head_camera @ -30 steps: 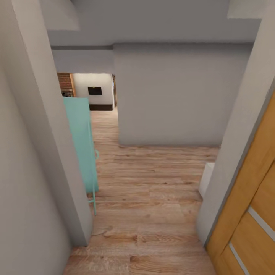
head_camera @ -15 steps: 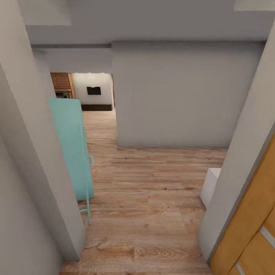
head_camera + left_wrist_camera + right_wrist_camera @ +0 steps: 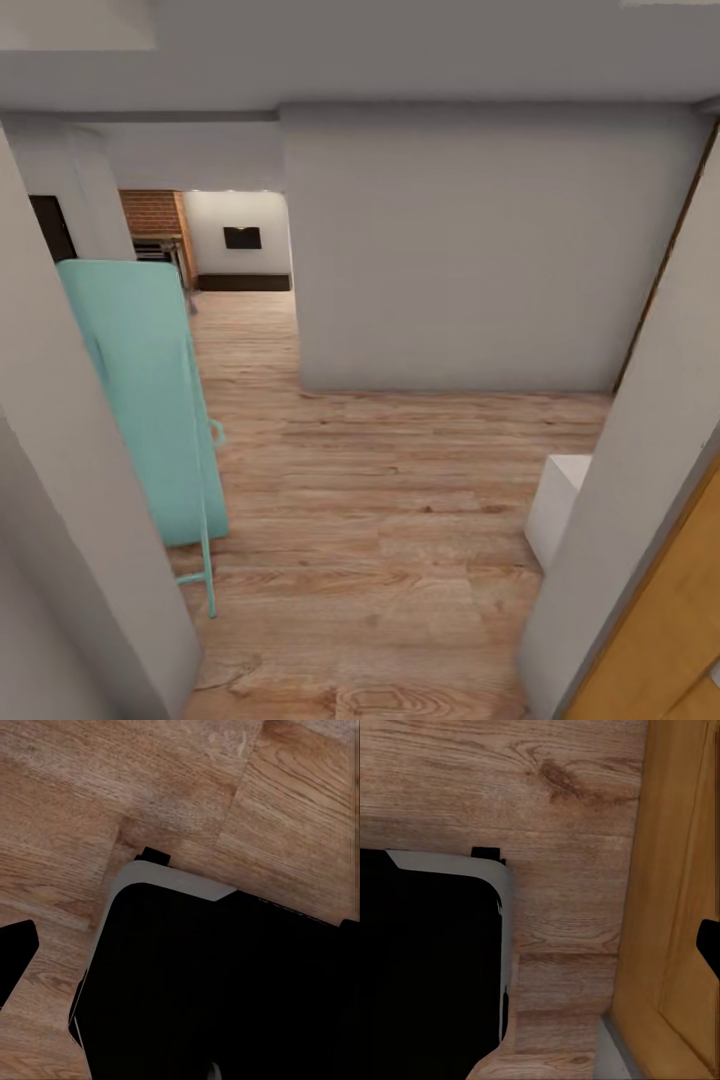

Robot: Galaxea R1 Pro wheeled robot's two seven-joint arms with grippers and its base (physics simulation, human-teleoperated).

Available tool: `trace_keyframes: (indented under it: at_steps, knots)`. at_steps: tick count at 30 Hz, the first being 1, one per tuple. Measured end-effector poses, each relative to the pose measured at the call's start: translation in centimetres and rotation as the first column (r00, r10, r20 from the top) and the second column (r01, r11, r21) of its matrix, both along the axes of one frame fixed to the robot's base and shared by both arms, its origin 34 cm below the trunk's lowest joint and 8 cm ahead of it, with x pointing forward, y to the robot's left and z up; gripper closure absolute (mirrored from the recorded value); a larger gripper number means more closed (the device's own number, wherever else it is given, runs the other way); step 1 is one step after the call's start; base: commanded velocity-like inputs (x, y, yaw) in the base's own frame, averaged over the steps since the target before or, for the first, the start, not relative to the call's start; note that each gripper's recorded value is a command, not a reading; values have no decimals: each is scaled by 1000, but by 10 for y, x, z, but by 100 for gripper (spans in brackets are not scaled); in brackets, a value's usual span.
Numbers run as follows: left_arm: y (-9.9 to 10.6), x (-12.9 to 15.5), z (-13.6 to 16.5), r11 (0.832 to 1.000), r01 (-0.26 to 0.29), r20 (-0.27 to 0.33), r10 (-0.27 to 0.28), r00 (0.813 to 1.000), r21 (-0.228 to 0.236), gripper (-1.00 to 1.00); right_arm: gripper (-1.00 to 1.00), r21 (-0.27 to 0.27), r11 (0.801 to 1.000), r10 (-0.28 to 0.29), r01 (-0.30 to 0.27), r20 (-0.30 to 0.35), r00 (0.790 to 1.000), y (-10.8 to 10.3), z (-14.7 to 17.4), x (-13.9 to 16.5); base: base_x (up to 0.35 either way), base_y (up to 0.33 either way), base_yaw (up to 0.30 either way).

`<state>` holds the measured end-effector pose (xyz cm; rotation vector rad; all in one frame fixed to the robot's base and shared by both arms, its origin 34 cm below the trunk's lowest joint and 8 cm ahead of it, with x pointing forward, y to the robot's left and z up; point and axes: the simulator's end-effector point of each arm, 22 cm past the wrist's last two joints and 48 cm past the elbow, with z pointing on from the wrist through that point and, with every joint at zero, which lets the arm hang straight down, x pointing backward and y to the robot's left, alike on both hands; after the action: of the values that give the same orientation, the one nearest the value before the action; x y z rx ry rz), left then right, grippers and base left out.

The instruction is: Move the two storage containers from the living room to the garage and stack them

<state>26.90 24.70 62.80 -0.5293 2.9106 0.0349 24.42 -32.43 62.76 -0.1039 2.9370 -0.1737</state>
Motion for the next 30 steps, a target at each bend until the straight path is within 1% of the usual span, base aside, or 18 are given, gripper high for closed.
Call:
trace_keyframes:
  at_steps: [30]
  knots:
    - [-1,0,0,1000,2,-1,-2,1000,-2,-100,-100,-7,1000,6,-5,10,1000,-1,1,2,320,-11,0]
